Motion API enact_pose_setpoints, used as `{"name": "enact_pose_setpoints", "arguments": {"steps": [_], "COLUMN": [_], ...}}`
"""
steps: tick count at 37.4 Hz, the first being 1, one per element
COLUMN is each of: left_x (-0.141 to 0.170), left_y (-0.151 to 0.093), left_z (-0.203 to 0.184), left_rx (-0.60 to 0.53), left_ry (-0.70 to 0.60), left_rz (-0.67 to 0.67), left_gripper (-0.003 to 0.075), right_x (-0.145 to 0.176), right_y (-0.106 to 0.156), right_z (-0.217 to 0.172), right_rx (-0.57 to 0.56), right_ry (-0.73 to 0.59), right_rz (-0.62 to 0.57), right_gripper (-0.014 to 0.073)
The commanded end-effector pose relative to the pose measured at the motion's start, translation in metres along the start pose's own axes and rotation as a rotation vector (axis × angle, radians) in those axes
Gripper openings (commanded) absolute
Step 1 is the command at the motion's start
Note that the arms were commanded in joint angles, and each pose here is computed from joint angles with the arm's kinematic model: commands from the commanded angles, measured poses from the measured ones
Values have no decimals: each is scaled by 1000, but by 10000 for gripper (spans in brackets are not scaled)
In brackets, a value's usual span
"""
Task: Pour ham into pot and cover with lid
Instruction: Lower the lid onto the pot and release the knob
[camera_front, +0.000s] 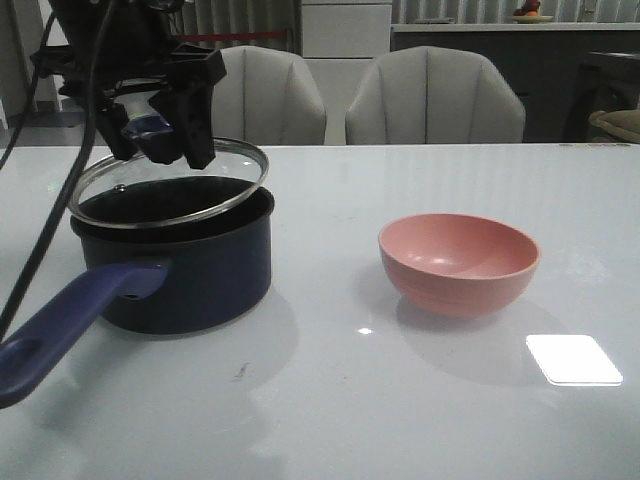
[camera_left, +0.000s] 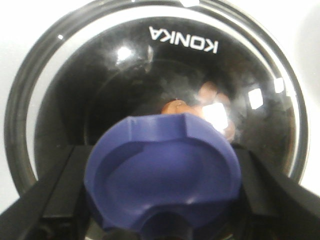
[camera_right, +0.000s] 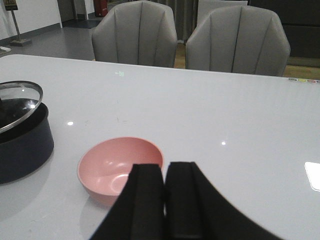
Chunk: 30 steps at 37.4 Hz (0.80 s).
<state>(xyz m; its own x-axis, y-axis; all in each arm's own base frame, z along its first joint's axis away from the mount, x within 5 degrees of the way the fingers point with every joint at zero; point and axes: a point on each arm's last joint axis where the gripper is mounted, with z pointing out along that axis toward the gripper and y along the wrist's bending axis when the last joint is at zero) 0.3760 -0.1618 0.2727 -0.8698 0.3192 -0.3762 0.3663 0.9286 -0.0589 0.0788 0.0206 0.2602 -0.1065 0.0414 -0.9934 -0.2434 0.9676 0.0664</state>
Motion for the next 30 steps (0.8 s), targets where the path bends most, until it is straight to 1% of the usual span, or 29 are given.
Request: {"name": "enact_pose_setpoints", "arguments": {"steps": [1,5,14,16,22,25,30], "left_x": [-10,-9,-8,-8,-3,-1,1], "left_y": [-6,-6,-6,-5,-4,-4,-3], "left_z": [-19,-12,-12,-12,-12,-13,-13], "left_rx": [26,26,20,18,6,-1,-3], "left_ry": [-91,-70,-59,-49,-3,21,45], "left_rz": [9,8,17,18,27,31,32], "left_gripper": [248,248,256,275,395,428,447], "right_x": [-16,-16,-16,-16,-16,-16,-16], "right_y": [0,0,0,0,0,0,0], "right_z": [-1,-1,-1,-1,-1,-1,-1], "right_rx": [10,10,10,10,10,10,10], "right_ry": [-96,-96,-96,-96,-96,-96,-96], "right_rz": [-7,-7,-7,-7,-7,-7,-7], "right_gripper": [156,156,156,156,156,156,156]}}
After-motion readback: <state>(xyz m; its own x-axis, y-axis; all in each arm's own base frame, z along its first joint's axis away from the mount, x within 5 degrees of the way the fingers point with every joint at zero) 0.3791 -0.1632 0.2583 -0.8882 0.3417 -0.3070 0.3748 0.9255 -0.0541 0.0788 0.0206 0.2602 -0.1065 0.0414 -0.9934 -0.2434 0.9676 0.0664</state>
